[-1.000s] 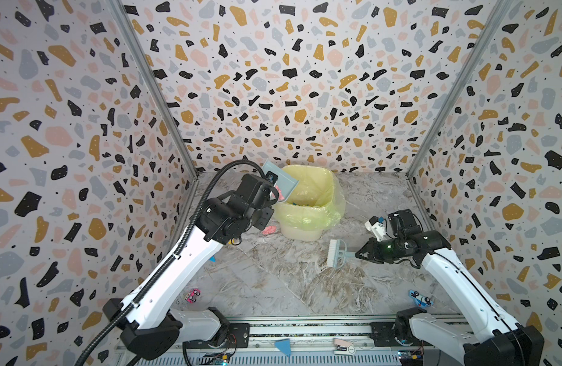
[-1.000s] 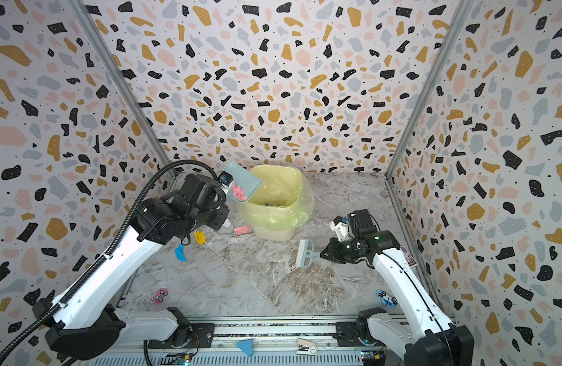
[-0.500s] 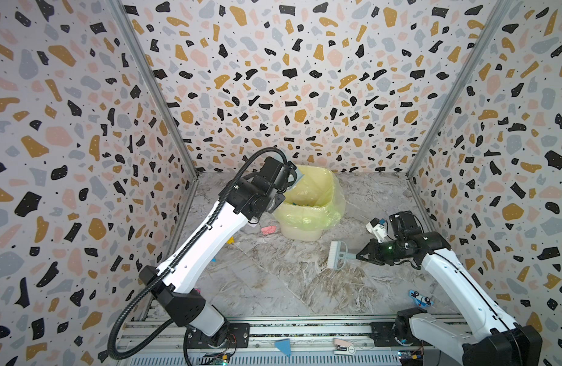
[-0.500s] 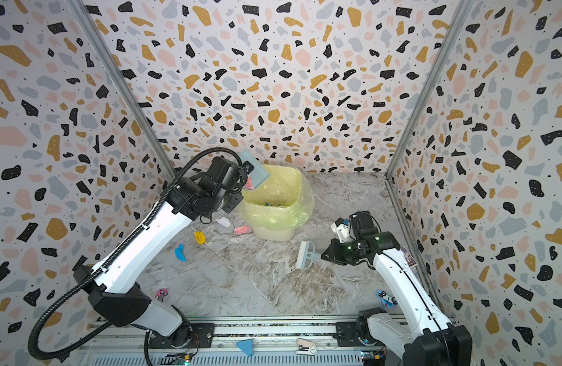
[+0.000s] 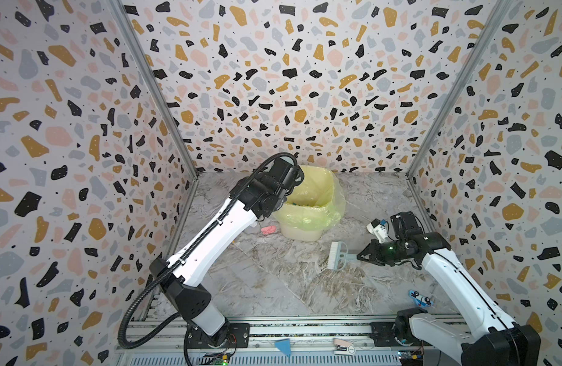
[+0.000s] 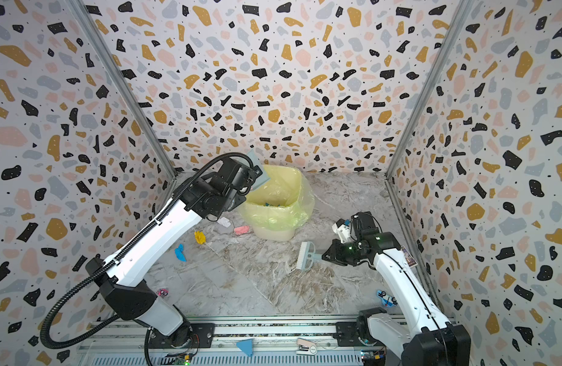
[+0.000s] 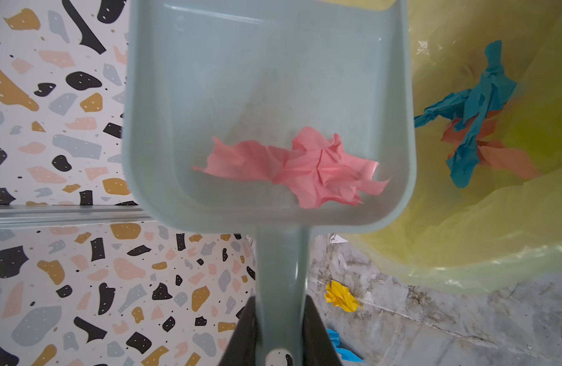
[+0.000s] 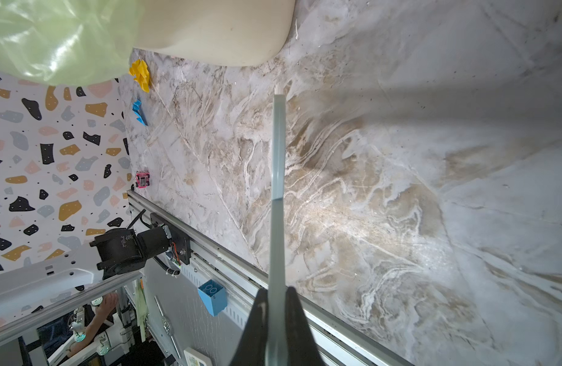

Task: Sweep away the paper scraps from the table
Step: 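Tip the dustpan over the yellow bin with the left gripper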

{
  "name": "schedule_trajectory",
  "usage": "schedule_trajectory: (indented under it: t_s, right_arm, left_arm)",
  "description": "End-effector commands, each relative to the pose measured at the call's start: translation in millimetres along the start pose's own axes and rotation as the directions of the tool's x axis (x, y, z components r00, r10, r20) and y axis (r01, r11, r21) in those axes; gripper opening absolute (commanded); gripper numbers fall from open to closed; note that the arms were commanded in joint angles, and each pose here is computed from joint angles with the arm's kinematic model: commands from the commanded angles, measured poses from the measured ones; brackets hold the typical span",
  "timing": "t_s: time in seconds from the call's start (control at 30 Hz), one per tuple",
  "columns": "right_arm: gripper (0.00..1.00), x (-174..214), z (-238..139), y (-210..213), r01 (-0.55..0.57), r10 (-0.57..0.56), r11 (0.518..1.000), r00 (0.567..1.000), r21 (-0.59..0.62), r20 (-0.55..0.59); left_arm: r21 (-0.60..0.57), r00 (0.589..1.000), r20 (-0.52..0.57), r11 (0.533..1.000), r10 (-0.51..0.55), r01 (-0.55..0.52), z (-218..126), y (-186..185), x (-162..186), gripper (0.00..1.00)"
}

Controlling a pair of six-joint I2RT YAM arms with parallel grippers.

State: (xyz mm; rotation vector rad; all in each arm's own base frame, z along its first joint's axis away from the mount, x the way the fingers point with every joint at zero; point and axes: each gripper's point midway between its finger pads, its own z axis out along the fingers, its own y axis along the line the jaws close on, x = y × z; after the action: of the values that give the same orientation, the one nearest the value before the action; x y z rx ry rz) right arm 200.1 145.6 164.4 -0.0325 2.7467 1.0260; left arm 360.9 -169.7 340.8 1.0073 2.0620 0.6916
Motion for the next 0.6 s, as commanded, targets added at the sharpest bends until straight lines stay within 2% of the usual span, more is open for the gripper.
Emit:
schedule_trajectory:
  t_s: [0.0, 0.3, 0.57]
  right_arm:
    - [0.00, 3.8, -0.5, 1.2, 0.007, -0.008, 1.000, 1.000, -0.016, -0.021]
    - [0.00, 7.1, -1.0, -1.6, 0.010, -0.010, 1.000, 1.000, -0.023, -0.028]
    - [0.00, 10.0, -1.5, -0.4, 0.004, -0.005, 0.999, 1.000, -0.035, -0.030]
  left_arm:
    - [-0.047, 0.999, 0.034, 0.998, 0.039, -0.037, -4.9, 6.6, -9.3, 0.05]
    - [-0.127, 0.986, 0.023, 0.979, 0.163, -0.158, -7.2, 4.2, -20.3, 0.04]
    - [-0.213, 0.942, -0.072, 0.917, 0.329, -0.337, -3.2, -1.3, -6.4, 0.02]
